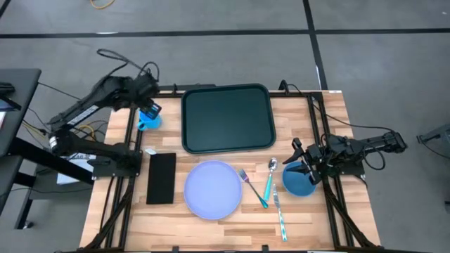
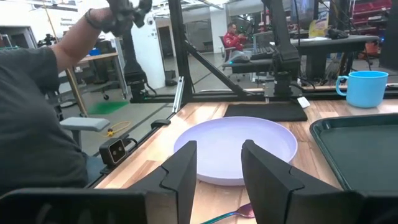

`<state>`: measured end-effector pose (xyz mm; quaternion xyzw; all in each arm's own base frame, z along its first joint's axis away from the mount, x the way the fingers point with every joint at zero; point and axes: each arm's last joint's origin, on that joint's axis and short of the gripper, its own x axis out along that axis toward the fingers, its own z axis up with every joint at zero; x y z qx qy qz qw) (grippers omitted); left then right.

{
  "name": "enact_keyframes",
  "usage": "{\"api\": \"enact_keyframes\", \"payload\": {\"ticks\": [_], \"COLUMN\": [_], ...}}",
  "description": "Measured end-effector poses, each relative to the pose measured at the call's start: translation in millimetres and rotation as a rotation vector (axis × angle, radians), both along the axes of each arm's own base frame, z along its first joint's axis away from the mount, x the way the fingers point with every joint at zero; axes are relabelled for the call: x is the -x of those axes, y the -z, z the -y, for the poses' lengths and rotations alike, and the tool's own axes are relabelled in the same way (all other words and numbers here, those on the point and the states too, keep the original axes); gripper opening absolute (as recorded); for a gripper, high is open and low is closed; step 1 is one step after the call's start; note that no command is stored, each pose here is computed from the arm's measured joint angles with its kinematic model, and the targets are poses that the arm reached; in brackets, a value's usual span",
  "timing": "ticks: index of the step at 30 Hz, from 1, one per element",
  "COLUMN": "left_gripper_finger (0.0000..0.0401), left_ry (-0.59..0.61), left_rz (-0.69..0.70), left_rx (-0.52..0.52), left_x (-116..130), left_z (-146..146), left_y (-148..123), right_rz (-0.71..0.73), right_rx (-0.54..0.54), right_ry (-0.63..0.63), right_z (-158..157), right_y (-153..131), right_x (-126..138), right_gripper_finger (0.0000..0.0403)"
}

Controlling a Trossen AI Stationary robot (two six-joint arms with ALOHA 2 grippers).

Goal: Set up tray
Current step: Put the blue mug on the black tray

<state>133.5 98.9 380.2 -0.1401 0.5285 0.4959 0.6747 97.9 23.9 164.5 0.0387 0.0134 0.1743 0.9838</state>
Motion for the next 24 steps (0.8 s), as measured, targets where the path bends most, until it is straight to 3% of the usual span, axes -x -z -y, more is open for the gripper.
{"api": "enact_keyframes", "payload": {"ticks": [10,24], "left_gripper_finger": [0.0173,0.0173], "left_ry": [-0.005,0.039], "left_rz": [-0.092,-0.342], "left_rx": [0.341,0.617], "left_x": [17,15], "left_z": [-32,-52], "left_y": [51,120], "right_rz": [-0.002,-0.002], "right_rx": [0.000,0.000], "right_ry": [0.002,0.001], "right_z": [0,0], "right_y": [0,0], "right_x": [0,0], "right_gripper_finger": [0.0118,0.0118]}}
